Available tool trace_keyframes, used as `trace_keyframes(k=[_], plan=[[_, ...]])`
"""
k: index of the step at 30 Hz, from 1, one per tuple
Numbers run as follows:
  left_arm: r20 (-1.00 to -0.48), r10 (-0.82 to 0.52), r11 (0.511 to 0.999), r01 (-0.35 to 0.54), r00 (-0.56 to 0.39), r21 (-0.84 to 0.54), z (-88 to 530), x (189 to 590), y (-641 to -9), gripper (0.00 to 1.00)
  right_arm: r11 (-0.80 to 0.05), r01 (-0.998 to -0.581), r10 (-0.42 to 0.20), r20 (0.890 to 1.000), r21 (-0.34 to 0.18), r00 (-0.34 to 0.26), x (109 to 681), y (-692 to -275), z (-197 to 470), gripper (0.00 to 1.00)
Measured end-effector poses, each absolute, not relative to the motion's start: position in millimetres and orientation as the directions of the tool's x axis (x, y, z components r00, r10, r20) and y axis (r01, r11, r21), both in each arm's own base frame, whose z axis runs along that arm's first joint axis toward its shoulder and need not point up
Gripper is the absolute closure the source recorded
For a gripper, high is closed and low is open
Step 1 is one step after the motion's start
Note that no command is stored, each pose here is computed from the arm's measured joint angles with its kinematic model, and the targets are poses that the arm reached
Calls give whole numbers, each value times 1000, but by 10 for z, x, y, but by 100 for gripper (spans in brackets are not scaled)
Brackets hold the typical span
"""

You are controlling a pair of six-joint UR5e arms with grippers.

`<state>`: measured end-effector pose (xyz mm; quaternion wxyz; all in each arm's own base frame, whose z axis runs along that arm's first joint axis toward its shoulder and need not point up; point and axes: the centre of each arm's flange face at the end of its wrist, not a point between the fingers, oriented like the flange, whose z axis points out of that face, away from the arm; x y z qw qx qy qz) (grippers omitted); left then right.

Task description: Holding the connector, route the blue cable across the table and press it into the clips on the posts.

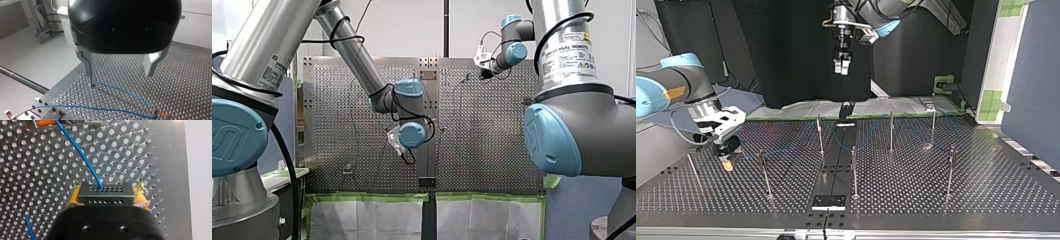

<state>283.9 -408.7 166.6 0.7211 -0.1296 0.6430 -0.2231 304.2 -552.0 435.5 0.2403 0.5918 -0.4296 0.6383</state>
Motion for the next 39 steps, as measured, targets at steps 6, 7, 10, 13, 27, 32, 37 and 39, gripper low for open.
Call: trace_keyframes(k=[6,7,10,13,27,32,37,39], plan=[[-869,-489,867,155,74,-474,1541,2725,-3964,0,-520,-812,-204,961,-266,-184,3076,-5498,4358,100],[-869,-489,867,155,74,-474,1526,2710,-3948,0,-521,-811,-205,961,-267,-184,3083,-5494,4359,100],[-869,-488,867,155,74,-474,1473,2658,-3892,0,-523,-810,-207,961,-267,-184,3101,-5481,4359,100],[-870,-488,867,155,74,-474,1424,2607,-3836,0,-524,-809,-207,961,-267,-183,3119,-5470,4359,100],[-869,-489,867,156,74,-474,1278,2435,-3649,0,-518,-814,-204,962,-263,-181,3158,-5449,4359,100],[-869,-489,866,156,74,-474,1279,2434,-3649,0,-518,-814,-204,962,-263,-181,3158,-5448,4359,100],[-869,-489,866,156,74,-474,1278,2433,-3648,0,-518,-814,-204,962,-263,-181,3158,-5449,4359,100],[-869,-489,866,156,74,-474,1278,2433,-3648,0,-518,-814,-204,962,-263,-181,3159,-5448,4359,100]])
